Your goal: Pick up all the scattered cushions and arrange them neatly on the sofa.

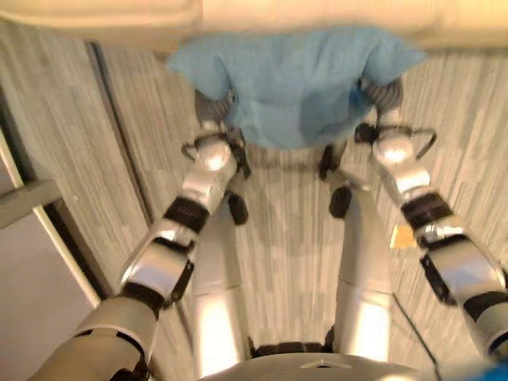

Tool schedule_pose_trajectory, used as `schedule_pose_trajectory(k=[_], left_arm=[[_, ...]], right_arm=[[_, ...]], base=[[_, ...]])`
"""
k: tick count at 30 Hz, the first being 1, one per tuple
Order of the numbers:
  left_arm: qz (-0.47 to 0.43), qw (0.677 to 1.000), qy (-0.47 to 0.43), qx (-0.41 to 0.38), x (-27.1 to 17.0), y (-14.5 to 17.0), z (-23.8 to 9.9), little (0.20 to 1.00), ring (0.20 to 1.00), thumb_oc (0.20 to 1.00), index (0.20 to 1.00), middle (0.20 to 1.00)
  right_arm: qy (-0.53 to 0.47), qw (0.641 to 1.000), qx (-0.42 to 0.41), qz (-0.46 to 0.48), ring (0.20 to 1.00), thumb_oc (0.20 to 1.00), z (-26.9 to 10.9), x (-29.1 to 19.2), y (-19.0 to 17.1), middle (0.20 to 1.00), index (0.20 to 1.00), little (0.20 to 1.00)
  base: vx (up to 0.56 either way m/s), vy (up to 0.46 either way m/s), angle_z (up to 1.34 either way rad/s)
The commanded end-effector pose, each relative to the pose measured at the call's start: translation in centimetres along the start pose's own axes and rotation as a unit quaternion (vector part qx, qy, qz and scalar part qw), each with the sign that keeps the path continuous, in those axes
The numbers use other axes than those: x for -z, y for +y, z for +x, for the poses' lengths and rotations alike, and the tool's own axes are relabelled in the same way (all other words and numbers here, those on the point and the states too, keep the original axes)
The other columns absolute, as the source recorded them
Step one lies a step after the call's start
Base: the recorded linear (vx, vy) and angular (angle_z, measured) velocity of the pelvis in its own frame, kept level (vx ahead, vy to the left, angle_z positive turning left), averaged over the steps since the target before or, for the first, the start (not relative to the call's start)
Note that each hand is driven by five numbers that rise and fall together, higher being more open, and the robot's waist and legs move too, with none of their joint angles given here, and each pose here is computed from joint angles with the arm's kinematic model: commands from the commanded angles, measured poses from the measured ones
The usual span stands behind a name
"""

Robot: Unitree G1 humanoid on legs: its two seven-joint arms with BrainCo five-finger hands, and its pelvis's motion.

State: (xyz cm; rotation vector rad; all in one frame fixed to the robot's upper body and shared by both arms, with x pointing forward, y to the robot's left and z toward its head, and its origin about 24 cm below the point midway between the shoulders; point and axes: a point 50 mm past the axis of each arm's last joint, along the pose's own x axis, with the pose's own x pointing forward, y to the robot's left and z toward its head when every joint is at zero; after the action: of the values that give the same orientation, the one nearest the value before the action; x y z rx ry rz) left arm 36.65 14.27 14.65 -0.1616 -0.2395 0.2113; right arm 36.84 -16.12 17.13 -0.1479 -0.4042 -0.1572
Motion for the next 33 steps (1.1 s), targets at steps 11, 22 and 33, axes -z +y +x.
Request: schedule_pose_trajectory(k=[11,22,33], left_arm=[[-0.087,0.985,0.019,0.150,3.4,-2.5,-6.7,0.200,0.200,0.200,0.200,0.200],[-0.044,0.980,0.119,0.153,8.2,1.9,-11.5,0.200,0.200,0.200,0.200,0.200],[-0.047,0.980,0.150,0.122,9.3,2.8,-12.9,0.200,0.200,0.200,0.200,0.200]], right_arm=[[0.038,0.993,-0.089,0.065,0.200,0.200,-8.4,4.1,1.9,0.200,0.200,0.200],[0.138,0.987,-0.080,0.008,0.200,0.200,-14.3,8.3,-2.1,0.200,0.200,0.200],[0.161,0.985,-0.051,-0.025,0.200,0.200,-15.7,8.9,-4.2,0.200,0.200,0.200]], base=[[0.03,0.061,-0.07],[0.14,-0.007,-0.44],[0.13,-0.083,-0.08]])
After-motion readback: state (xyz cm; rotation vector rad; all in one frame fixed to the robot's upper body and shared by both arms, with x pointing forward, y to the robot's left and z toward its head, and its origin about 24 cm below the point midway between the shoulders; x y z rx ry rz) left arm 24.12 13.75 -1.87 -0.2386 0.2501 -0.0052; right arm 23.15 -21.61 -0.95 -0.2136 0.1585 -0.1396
